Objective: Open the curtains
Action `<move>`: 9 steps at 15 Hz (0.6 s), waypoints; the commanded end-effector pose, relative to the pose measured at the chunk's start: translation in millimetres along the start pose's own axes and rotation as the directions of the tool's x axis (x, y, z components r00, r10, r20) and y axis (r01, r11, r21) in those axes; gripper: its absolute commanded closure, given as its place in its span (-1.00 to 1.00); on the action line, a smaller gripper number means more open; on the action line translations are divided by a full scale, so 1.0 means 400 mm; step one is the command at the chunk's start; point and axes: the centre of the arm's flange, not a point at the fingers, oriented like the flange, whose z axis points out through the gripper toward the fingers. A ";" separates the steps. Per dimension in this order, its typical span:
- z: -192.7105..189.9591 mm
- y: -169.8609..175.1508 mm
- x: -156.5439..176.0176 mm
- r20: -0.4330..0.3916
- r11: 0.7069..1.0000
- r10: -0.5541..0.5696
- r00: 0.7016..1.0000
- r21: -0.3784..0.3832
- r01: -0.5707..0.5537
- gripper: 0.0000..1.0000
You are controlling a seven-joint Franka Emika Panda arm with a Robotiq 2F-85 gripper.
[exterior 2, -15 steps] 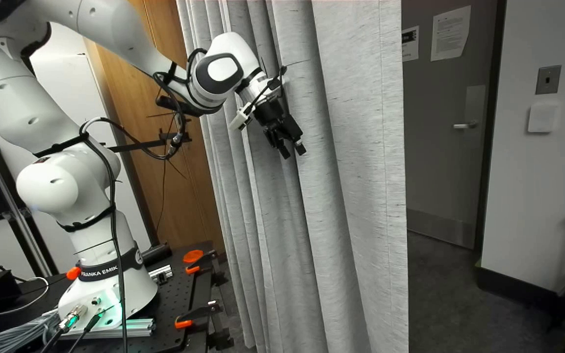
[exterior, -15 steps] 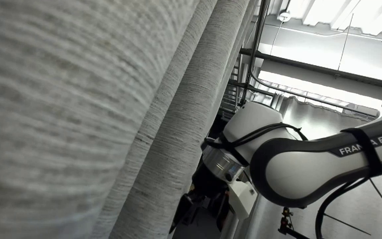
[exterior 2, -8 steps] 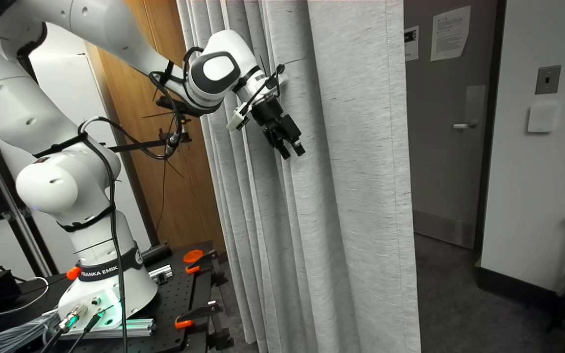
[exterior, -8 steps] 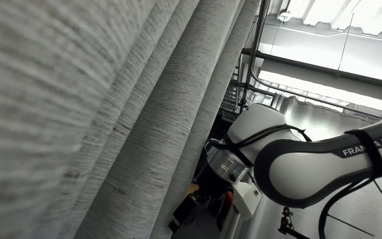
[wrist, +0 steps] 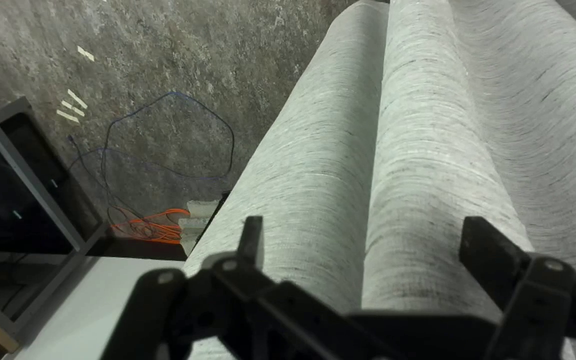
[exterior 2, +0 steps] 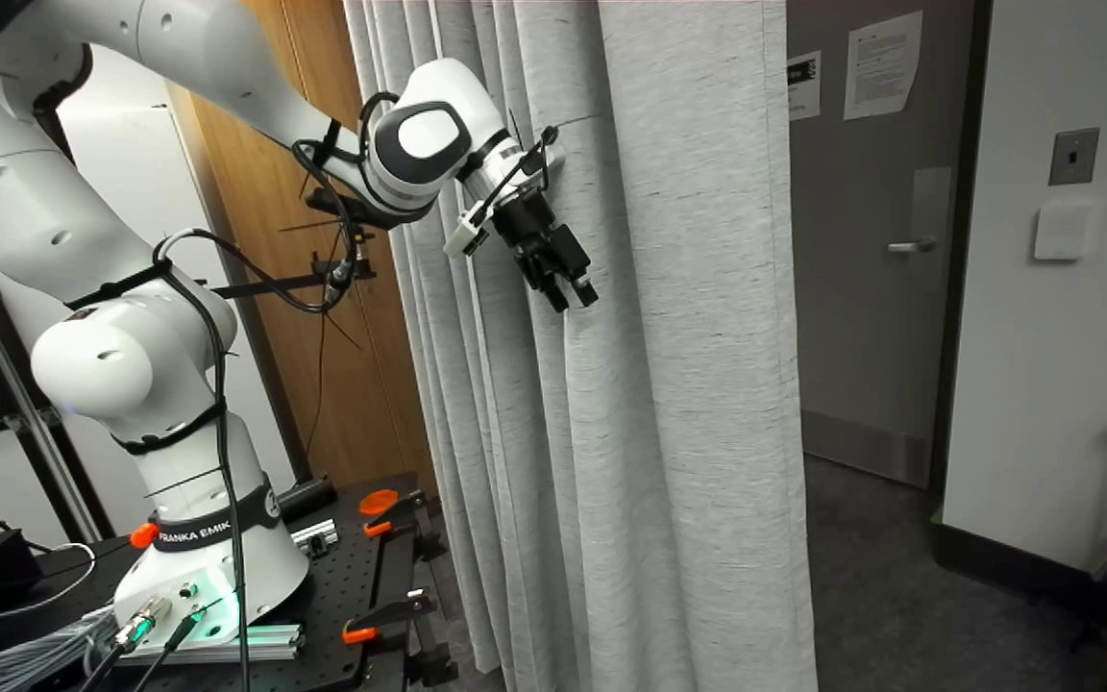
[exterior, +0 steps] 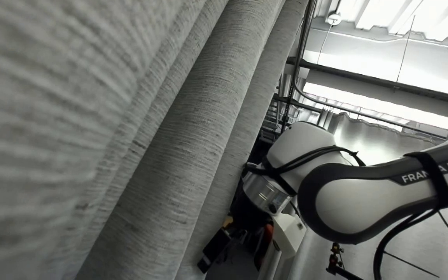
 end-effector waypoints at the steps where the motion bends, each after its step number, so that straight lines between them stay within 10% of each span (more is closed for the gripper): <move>1: 0.008 0.016 -0.004 0.001 1.000 0.014 1.000 0.004 -0.014 -1.00; 9: 0.105 0.286 -0.016 -0.080 0.989 0.149 0.986 0.005 -0.149 -1.00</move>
